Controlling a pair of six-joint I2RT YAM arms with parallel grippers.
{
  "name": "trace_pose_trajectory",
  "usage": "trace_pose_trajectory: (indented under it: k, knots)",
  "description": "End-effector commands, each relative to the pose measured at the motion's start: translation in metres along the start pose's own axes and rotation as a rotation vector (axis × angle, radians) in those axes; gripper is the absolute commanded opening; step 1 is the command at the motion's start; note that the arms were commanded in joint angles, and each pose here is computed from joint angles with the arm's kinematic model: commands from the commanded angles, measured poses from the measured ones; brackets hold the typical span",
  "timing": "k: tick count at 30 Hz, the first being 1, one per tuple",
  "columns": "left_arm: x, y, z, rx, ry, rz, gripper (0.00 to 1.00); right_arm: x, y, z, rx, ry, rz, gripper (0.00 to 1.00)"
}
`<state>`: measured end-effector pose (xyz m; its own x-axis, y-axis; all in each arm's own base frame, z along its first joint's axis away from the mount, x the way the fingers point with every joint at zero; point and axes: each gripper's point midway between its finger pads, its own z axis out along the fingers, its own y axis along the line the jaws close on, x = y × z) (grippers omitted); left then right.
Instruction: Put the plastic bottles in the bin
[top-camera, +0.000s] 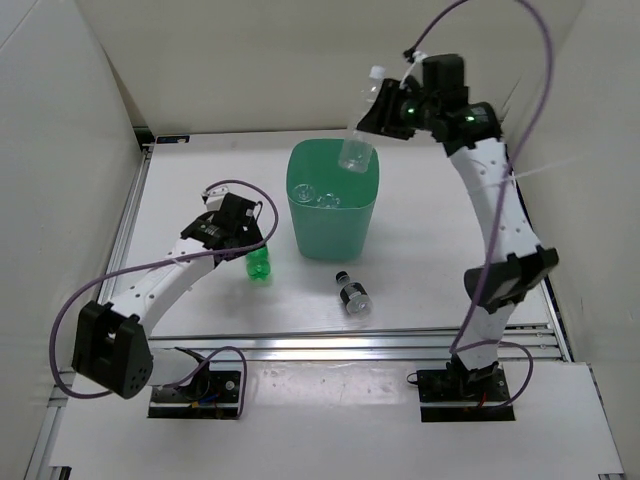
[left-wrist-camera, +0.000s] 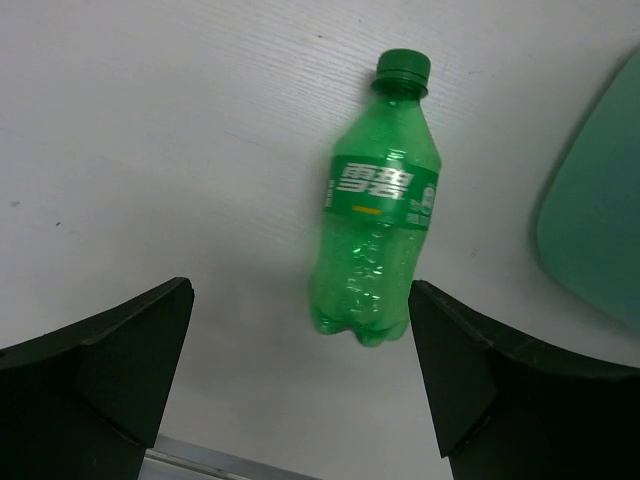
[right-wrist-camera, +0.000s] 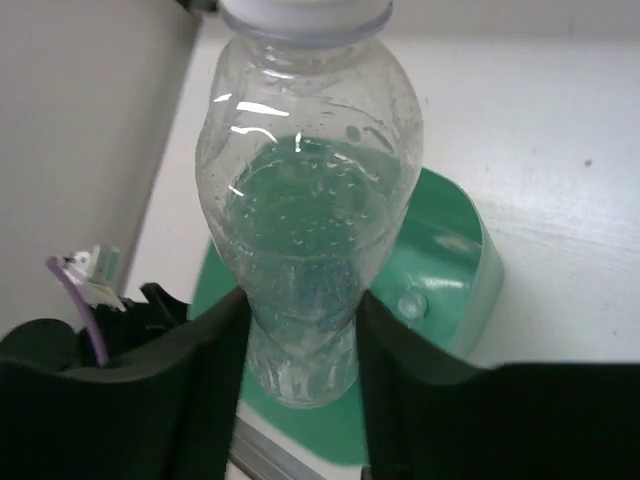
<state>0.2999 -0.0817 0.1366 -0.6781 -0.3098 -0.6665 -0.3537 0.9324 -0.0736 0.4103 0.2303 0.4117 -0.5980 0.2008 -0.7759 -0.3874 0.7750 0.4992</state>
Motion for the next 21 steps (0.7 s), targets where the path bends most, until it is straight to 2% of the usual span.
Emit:
trace_pose_trajectory:
  k: [1,4,5,10,13,21]
  knots:
    - [-0.015,-0.022,0.003,0.071,-0.014,-0.027,1.0,0.033,-0.001,0.036,-0.023,0.108,-0.049,0.51]
    - [-0.011,-0.028,0.013,0.072,0.002,-0.022,1.0,0.054,0.007,0.037,-0.04,0.166,-0.047,0.9]
    - [-0.012,-0.026,0.013,0.06,-0.008,-0.022,1.0,0.056,0.007,0.027,-0.028,0.163,-0.047,1.0]
    - [-0.005,-0.006,0.039,-0.062,-0.043,-0.028,1.0,0.042,0.011,-0.012,-0.005,0.097,-0.069,1.0]
    - [-0.003,-0.008,0.05,-0.072,-0.049,-0.027,1.0,0.041,0.013,-0.032,-0.005,0.078,-0.08,1.0]
    - [0.036,-0.014,0.083,-0.075,0.053,-0.031,1.0,0.047,0.022,-0.07,-0.013,0.06,-0.095,1.0]
